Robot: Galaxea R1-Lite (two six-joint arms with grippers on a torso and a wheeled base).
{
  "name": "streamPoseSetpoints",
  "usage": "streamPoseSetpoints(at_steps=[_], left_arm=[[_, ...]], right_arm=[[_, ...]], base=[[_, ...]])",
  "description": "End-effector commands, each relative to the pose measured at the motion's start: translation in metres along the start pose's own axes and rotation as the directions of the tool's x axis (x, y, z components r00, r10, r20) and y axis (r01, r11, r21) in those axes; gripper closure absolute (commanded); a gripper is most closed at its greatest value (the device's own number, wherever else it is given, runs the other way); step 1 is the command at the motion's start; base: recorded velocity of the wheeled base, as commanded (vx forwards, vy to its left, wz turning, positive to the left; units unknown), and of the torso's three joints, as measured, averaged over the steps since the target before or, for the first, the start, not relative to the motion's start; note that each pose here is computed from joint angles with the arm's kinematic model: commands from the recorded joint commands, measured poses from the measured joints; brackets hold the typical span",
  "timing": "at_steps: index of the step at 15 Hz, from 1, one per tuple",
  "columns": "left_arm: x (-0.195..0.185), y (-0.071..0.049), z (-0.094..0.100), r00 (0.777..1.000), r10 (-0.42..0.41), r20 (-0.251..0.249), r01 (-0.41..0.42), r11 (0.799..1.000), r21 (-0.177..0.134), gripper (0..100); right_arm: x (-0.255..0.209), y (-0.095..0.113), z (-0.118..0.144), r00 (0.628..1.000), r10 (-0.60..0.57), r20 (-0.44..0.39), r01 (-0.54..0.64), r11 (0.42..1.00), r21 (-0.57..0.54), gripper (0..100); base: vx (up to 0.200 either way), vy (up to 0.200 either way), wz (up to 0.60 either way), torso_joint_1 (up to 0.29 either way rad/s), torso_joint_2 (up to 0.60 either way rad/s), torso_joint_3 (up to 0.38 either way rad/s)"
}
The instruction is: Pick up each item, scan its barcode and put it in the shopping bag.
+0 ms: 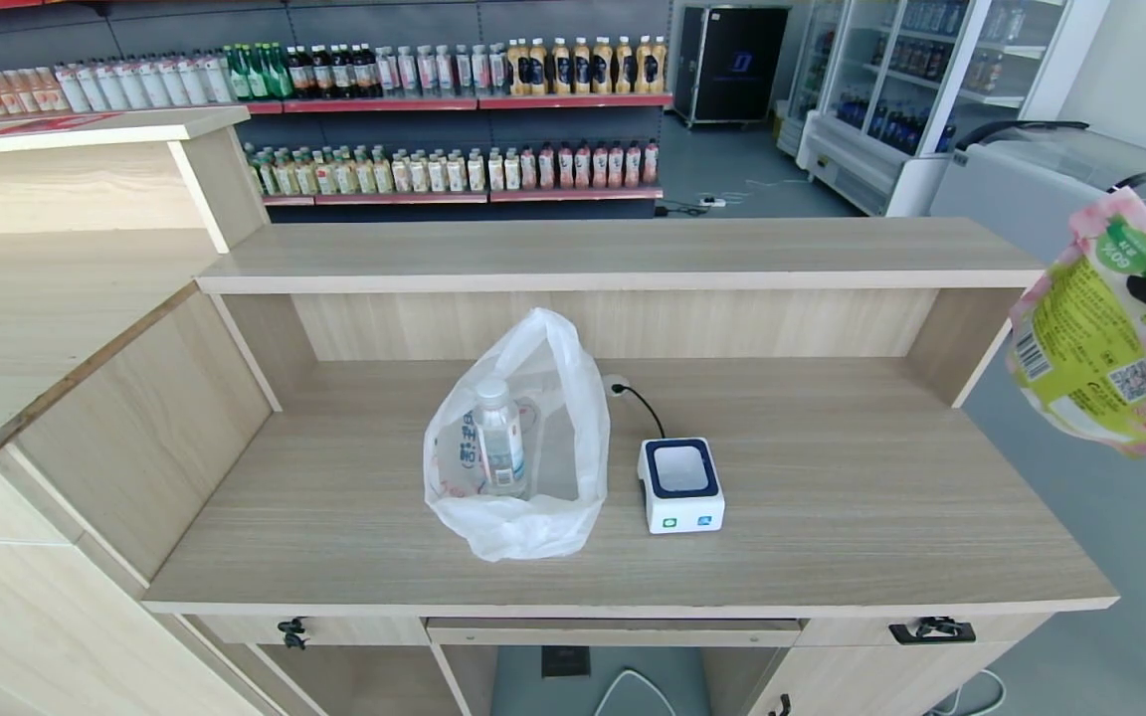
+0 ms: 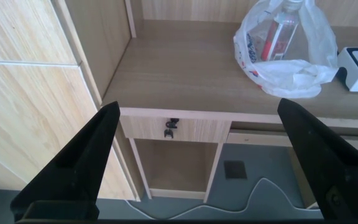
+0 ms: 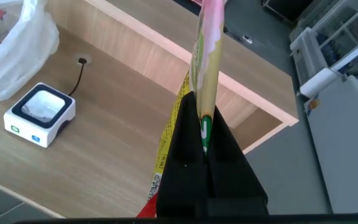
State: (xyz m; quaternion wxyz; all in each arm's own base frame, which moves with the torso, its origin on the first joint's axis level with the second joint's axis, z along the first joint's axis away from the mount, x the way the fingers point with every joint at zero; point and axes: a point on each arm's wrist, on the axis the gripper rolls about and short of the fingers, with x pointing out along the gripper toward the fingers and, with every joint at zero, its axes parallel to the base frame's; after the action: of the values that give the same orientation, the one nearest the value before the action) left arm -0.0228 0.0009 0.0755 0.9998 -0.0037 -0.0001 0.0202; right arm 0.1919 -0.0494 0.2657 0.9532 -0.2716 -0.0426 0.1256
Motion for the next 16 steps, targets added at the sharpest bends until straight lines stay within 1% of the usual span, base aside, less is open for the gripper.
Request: streamPoseSetpoints(at_steps=[1, 5, 9, 11, 14, 15, 16], left_arm=[[0.000, 0.000, 0.000, 1.000, 0.001, 0.000, -0.001, 1.000, 0.000, 0], [0.000, 0.000, 0.000, 1.000, 0.001, 0.000, -0.001, 1.000, 0.000, 0], [0.000, 0.000, 0.000, 1.000, 0.001, 0.000, -0.001, 1.000, 0.000, 0], [0.000, 0.000, 0.000, 1.000, 0.001, 0.000, -0.001, 1.000, 0.000, 0], [0.000, 0.000, 0.000, 1.000, 0.001, 0.000, -0.001, 1.000, 0.000, 0], [0.000, 0.000, 0.000, 1.000, 0.001, 0.000, -0.001, 1.000, 0.000, 0], [0.000, 0.000, 0.000, 1.000, 0.001, 0.000, -0.001, 1.000, 0.000, 0]], right_arm=[[0.001, 0.000, 0.000, 1.000, 0.002, -0.001, -0.002, 1.000, 0.000, 100], [0.006, -0.001, -0.003, 1.000, 0.011, -0.004, -0.011, 1.000, -0.001, 100], [0.014, 0.003, -0.006, 0.999, 0.042, -0.001, -0.042, 0.998, -0.047, 100], [0.022, 0.006, -0.009, 0.997, 0.072, -0.005, -0.072, 0.996, -0.058, 100], [0.043, 0.006, -0.022, 0.993, 0.115, -0.029, -0.118, 0.984, -0.135, 100], [0.046, 0.007, -0.022, 0.992, 0.120, -0.028, -0.123, 0.983, -0.139, 100], [0.067, 0.008, -0.031, 0.990, 0.141, -0.010, -0.141, 0.973, -0.181, 100]], base=[[0.000, 0.000, 0.00, 0.000, 0.00, 0.000], [0.000, 0.000, 0.00, 0.000, 0.00, 0.000], [0.000, 0.000, 0.60, -0.001, 0.00, 0.002], [0.000, 0.000, 0.00, 0.000, 0.00, 0.000], [0.000, 0.000, 0.00, 0.000, 0.00, 0.000], [0.000, 0.000, 0.00, 0.000, 0.00, 0.000], [0.000, 0.000, 0.00, 0.000, 0.00, 0.000]])
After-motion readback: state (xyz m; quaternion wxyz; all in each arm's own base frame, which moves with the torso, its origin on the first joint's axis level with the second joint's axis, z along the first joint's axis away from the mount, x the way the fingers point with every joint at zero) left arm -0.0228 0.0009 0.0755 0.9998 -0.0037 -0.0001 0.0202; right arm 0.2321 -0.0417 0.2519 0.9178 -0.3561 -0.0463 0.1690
